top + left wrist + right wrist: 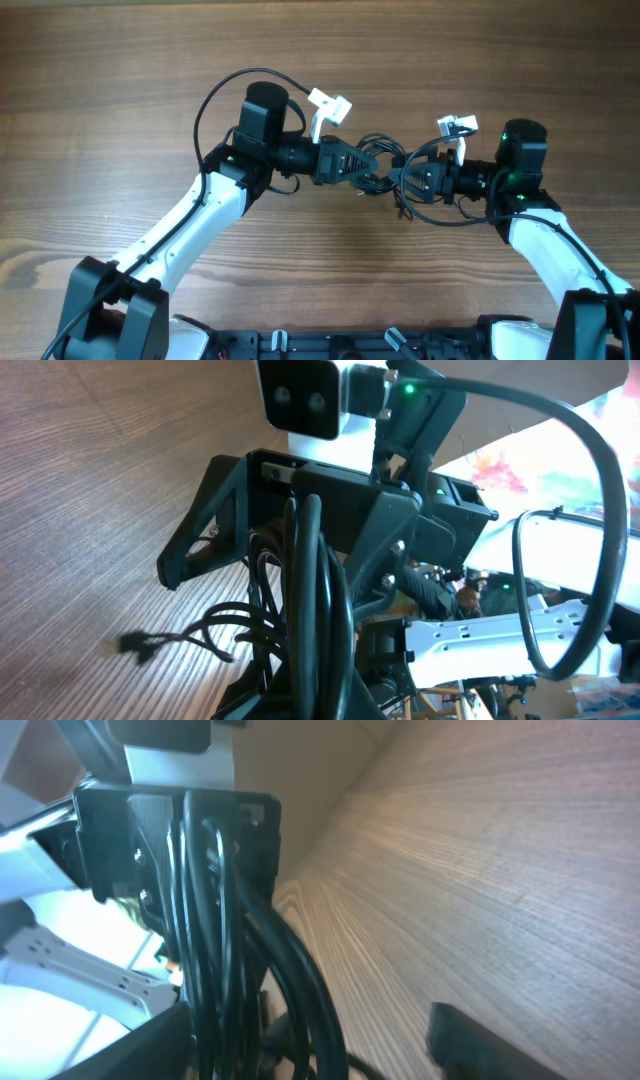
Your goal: Untangle cables
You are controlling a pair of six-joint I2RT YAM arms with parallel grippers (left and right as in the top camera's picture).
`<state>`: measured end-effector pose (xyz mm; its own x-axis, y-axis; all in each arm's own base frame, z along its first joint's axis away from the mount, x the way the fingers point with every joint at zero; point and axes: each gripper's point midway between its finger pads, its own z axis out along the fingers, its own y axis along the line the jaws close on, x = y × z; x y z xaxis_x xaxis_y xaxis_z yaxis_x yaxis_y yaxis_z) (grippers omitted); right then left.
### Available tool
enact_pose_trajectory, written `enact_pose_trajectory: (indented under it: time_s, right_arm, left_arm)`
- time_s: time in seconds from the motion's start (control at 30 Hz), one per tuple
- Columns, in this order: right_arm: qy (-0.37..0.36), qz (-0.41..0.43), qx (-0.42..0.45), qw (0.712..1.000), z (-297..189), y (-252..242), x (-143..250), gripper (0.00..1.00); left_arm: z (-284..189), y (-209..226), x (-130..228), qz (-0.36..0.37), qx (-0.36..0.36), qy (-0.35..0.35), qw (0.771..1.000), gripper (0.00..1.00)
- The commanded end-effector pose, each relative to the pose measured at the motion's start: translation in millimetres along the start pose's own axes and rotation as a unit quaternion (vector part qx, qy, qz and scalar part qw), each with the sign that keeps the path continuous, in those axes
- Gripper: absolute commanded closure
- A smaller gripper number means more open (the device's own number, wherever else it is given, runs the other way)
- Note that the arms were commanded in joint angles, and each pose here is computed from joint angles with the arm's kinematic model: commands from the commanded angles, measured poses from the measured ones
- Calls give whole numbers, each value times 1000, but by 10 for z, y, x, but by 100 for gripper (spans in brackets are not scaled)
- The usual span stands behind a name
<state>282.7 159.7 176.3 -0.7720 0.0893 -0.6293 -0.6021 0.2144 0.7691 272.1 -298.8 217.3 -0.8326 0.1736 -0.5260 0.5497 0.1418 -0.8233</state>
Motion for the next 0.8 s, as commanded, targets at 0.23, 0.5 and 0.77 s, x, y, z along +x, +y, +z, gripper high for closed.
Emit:
enact_pose_trajectory:
  time_s: [0.23, 0.5, 0.77]
  right_arm:
    - [-6, 3, -15, 1000, 13, 65, -107, 63]
    - [-5, -2, -15, 1000, 15, 66, -106, 55]
    - [-20, -8, 16, 1000, 11, -39, -155, 96]
  left_arm:
    - [-6, -153, -20, 28, 17, 3, 999, 93]
    - [85, -255, -1, 51, 30, 9, 998, 96]
    - [79, -97, -136, 36, -18, -25, 999, 86]
